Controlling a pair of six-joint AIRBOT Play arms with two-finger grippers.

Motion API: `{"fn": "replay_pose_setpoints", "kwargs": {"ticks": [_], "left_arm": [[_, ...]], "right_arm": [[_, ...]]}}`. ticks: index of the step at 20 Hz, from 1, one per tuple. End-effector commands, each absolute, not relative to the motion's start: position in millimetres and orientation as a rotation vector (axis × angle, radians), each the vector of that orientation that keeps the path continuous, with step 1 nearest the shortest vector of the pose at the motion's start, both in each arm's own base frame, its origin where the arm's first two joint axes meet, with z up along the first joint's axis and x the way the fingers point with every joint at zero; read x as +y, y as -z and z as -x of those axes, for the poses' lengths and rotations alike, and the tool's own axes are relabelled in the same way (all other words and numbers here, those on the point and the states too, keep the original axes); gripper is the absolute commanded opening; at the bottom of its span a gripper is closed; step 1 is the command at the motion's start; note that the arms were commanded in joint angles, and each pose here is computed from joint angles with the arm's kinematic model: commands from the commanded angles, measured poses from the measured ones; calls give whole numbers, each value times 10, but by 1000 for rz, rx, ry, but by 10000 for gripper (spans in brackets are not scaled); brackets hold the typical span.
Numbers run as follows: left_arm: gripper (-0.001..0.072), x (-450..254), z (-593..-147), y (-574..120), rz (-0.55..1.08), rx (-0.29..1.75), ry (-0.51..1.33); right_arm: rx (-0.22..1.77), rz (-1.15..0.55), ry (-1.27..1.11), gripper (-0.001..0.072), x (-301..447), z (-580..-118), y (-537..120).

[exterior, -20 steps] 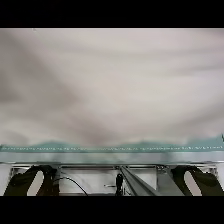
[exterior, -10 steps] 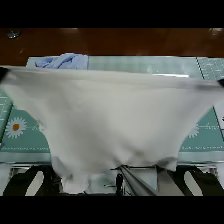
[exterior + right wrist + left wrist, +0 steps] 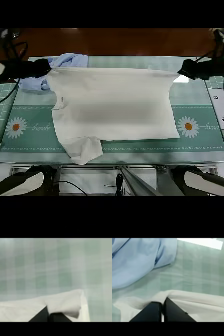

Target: Fold the shirts.

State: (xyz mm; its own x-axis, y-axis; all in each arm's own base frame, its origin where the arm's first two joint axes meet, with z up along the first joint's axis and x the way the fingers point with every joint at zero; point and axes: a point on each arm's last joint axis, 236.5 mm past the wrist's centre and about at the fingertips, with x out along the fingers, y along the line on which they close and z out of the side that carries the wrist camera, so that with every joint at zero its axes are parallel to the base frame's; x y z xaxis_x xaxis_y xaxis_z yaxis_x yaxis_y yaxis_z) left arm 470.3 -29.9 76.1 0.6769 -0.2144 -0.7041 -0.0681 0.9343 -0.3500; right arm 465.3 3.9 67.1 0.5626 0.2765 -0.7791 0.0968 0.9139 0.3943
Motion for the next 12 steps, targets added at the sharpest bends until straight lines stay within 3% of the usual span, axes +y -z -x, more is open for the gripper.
{"fn": "replay_pose_setpoints", "kwargs": {"ticks": [1,3,6,9,12], "left_arm": [[28,-430,-5050,-368,535,894,52],[28,-517,-5036,-324,571,918,68],[28,-673,-4714,-177,477,1065,162],[28,-694,-4055,108,250,1334,310],[28,-611,-3700,377,215,1472,297]], "right_arm": [[1027,-537,-155,24,148,-5125,-276],[1046,-554,-164,24,166,-5201,-181],[1072,-539,-160,25,88,-5152,-121],[1227,-383,-221,25,86,-4798,94],[1399,-334,-187,25,-20,-4475,368]]}}
